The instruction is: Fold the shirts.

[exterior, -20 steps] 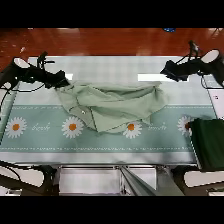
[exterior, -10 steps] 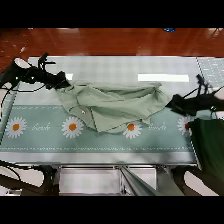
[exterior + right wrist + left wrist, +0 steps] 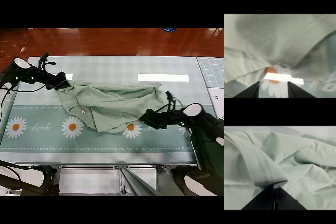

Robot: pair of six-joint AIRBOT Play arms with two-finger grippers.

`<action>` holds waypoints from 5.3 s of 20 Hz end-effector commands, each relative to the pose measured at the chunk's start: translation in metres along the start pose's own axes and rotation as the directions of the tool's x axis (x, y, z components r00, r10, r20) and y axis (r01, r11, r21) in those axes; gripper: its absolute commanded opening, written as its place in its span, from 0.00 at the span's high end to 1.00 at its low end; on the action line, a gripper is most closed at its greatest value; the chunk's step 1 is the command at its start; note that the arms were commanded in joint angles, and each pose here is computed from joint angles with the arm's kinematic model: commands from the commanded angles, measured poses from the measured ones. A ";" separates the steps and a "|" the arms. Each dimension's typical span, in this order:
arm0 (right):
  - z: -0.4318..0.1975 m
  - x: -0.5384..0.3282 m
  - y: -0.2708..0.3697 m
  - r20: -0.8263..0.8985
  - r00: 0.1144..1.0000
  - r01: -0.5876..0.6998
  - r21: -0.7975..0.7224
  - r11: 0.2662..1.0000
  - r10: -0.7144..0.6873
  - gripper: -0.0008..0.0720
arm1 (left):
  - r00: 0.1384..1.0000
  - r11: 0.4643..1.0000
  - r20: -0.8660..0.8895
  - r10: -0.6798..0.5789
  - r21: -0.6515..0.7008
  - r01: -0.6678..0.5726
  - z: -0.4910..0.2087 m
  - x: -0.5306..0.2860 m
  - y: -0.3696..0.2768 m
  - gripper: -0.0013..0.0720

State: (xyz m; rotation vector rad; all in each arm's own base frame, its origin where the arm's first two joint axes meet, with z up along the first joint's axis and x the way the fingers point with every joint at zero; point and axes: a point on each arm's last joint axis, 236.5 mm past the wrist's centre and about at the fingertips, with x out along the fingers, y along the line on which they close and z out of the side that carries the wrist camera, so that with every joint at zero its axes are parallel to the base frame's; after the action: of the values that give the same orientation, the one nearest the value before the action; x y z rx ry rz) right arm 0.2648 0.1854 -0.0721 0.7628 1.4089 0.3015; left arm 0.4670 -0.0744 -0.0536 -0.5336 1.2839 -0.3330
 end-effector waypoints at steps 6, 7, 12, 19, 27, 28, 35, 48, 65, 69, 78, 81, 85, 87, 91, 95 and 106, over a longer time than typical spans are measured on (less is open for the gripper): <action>0.017 0.035 0.029 0.096 0.994 -0.051 0.005 0.999 0.051 0.43 | 1.000 1.000 -0.019 -0.005 0.001 0.005 -0.004 0.000 -0.001 0.96; 0.021 0.036 0.032 0.098 0.994 -0.052 0.001 0.999 0.051 0.43 | 1.000 1.000 -0.019 -0.005 0.001 0.005 -0.004 0.000 -0.001 0.96; 0.041 0.047 0.041 0.100 0.994 -0.050 -0.003 0.999 0.051 0.48 | 1.000 1.000 -0.019 -0.005 0.001 0.005 -0.004 0.000 -0.001 0.96; 0.117 0.007 0.102 0.199 0.969 -0.094 -0.245 0.965 0.145 0.96 | 1.000 1.000 0.007 -0.008 0.012 0.008 0.003 -0.011 -0.006 0.96; 0.201 -0.240 0.235 0.463 0.829 0.030 -0.598 0.801 0.314 0.96 | 0.763 0.941 0.560 -0.323 0.278 0.194 0.111 -0.257 -0.164 0.96; 0.192 -0.277 0.257 0.501 0.796 0.077 -0.642 0.763 0.341 0.96 | 0.709 0.927 0.613 -0.349 0.340 0.162 0.106 -0.300 -0.187 0.96; 0.059 -0.452 0.324 0.649 0.567 0.326 -0.742 0.585 0.507 0.96 | 0.386 0.772 0.757 -0.528 0.617 -0.154 -0.043 -0.506 -0.322 0.96; -0.051 -0.383 0.198 0.580 0.787 0.286 -0.646 0.707 0.211 0.96 | 0.347 0.789 0.918 -0.194 0.356 -0.500 -0.166 -0.531 -0.269 0.96; 0.235 -0.080 0.033 0.308 0.951 0.051 -0.236 0.970 0.025 0.95 | 0.900 0.959 0.412 -0.141 0.282 0.022 0.133 -0.083 -0.110 0.96; 0.298 -0.076 0.044 0.356 0.920 -0.125 -0.136 0.983 0.166 0.70 | 0.922 0.967 0.361 -0.139 0.249 0.049 0.136 -0.043 -0.105 0.81; 0.266 -0.180 -0.027 0.303 0.953 0.011 -0.116 0.993 0.025 0.42 | 0.941 0.997 -0.331 0.065 -0.023 -0.077 -0.037 -0.082 0.031 0.29; 0.225 -0.198 -0.068 0.283 0.952 0.137 -0.063 0.989 -0.114 0.42 | 0.962 0.985 -0.267 0.064 -0.139 -0.104 -0.077 -0.098 0.052 0.29; 0.162 -0.180 -0.091 0.315 0.941 0.124 0.029 0.992 -0.127 0.42 | 0.984 0.953 -0.170 0.047 -0.288 -0.096 -0.162 -0.098 0.070 0.29; 0.128 -0.162 -0.093 0.320 0.942 0.094 0.042 0.995 -0.102 0.42 | 0.980 0.938 -0.197 -0.028 -0.344 -0.042 -0.210 -0.085 0.063 0.29; 0.076 -0.133 -0.101 0.293 0.952 0.067 0.076 0.995 -0.086 0.42 | 0.977 0.880 -0.209 -0.050 -0.472 -0.056 -0.252 -0.071 0.075 0.29; 0.048 -0.116 -0.106 0.229 0.971 0.056 0.085 0.995 -0.075 0.42 | 0.982 0.816 -0.188 -0.013 -0.569 -0.099 -0.267 -0.051 0.090 0.29; 0.064 -0.130 -0.128 0.304 0.948 0.018 0.254 0.967 -0.097 0.42 | 0.999 0.881 -0.021 -0.038 -0.473 0.024 -0.220 -0.028 0.062 0.96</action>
State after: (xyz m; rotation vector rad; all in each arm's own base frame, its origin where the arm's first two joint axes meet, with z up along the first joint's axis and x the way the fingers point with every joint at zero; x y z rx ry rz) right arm 0.2781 0.0116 -0.0455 0.8893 1.1589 0.0453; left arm 0.2338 -0.0465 -0.1123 -1.0023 1.4197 -0.0032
